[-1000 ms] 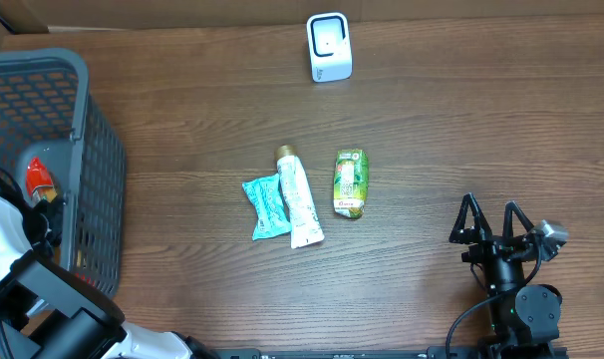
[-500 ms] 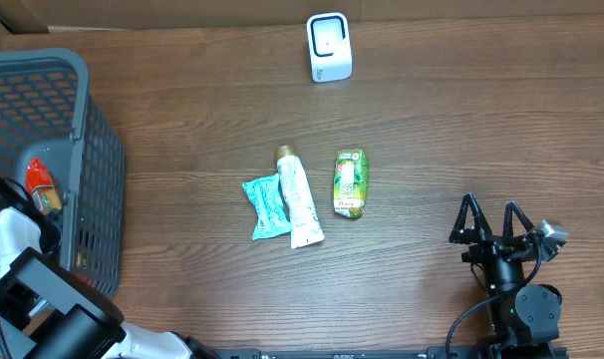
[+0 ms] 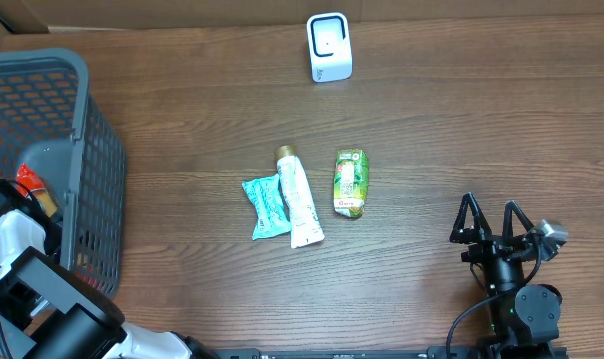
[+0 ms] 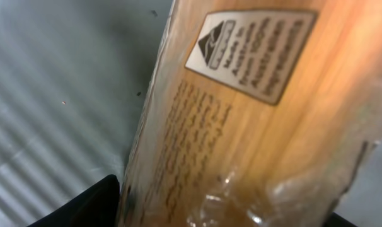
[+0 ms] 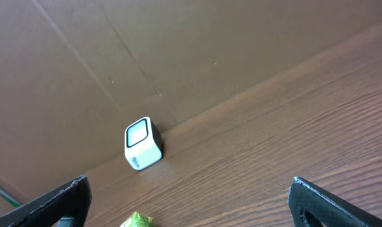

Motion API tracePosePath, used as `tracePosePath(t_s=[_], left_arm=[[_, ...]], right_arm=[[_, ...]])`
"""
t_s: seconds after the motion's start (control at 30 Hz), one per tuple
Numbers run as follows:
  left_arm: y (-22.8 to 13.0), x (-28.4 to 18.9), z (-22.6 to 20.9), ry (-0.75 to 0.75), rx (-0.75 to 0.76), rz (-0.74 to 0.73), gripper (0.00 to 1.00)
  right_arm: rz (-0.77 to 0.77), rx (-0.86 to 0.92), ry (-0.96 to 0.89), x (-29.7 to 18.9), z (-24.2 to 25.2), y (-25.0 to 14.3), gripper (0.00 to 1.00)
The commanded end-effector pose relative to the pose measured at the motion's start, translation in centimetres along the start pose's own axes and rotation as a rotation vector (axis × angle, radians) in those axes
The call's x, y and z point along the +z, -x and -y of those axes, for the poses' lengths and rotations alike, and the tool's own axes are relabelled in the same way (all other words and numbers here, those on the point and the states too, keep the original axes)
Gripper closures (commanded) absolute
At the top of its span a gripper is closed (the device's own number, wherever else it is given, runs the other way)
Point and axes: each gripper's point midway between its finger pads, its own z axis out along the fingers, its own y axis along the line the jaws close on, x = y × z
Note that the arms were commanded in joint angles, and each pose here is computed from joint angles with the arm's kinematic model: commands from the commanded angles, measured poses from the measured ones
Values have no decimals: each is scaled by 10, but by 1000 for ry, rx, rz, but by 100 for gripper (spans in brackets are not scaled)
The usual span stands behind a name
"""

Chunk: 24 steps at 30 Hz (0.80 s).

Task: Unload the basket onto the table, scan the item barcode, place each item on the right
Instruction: 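Grasp the red-capped spaghetti package in the basket with the left gripper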

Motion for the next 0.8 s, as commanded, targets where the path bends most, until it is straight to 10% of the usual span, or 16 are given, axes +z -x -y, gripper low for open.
tracePosePath(t_s=[0.0,0.1,0.2,0.77], left_arm=[[-15,11,-1,10,9,-45,33],[-14,11,-1,9,8,-41,36],[-15,11,0,3,8,-42,96],[20,-45,1,-16,41,-42,96]], right_arm=[[9,0,-6,0,2,0,0],[9,0,-6,0,2,0,0],[9,0,-6,0,2,0,0],[9,0,-6,0,2,0,0]])
